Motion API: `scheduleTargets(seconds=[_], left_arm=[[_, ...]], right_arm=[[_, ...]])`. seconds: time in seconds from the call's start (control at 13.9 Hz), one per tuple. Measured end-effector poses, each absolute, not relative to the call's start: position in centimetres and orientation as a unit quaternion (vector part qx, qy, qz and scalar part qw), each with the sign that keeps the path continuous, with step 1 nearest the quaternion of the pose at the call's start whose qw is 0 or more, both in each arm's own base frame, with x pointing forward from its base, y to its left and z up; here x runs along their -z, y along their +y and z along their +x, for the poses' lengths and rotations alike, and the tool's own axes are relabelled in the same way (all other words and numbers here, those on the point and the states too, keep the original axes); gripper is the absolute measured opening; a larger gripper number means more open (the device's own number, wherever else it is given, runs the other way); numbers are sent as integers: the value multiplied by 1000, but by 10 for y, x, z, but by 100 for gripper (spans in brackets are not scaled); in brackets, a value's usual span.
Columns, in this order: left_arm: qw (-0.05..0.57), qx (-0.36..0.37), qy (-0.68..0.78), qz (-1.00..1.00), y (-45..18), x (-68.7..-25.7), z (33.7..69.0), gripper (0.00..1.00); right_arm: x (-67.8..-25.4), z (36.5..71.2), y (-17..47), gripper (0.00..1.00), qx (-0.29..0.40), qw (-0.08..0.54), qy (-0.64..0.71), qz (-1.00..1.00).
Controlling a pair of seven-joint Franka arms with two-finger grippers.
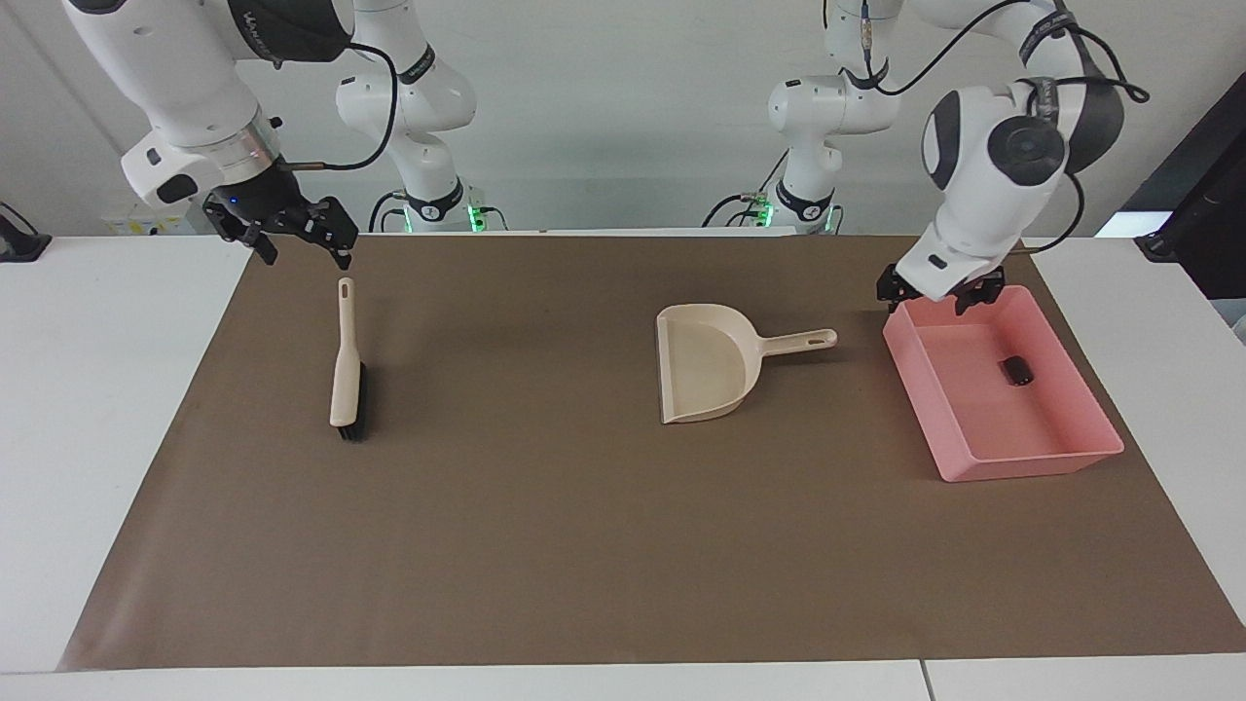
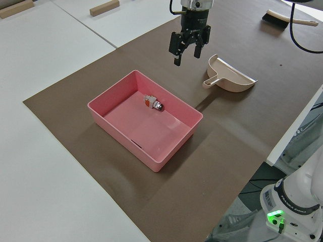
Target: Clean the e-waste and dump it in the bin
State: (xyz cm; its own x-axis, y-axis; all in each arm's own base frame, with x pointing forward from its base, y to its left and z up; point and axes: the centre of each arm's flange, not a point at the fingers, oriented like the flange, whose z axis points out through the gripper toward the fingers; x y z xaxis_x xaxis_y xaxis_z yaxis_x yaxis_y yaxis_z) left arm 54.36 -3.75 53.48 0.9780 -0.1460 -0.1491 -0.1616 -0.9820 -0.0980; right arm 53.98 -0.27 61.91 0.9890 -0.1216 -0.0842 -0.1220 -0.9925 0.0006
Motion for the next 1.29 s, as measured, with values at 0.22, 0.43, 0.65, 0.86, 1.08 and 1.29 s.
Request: scheduleTargets(seconds=[0.22, 0.43, 0.65, 0.86, 1.08, 1.29], left_arm=[[16, -26, 33, -999, -7, -598, 550, 98], [2, -6, 17, -1000, 1, -642, 548, 99], [1, -4, 15, -1000, 2, -660, 545, 99], [1, -13, 15, -1000, 2, -656, 545, 99], [1, -16, 16, -1000, 2, -653, 545, 99], [1, -18, 8, -1000, 2, -651, 545, 99]], right_arm=[[-618, 539, -3, 100, -45, 2, 61, -997], [-618, 539, -3, 100, -45, 2, 61, -997], [-619, 541, 4, 100, -38, 3, 55, -998], [-624, 547, 13, 100, -9, 5, 47, -999], [-625, 547, 9, 100, -9, 5, 51, -999], [-630, 543, 1, 100, -22, 2, 58, -998]])
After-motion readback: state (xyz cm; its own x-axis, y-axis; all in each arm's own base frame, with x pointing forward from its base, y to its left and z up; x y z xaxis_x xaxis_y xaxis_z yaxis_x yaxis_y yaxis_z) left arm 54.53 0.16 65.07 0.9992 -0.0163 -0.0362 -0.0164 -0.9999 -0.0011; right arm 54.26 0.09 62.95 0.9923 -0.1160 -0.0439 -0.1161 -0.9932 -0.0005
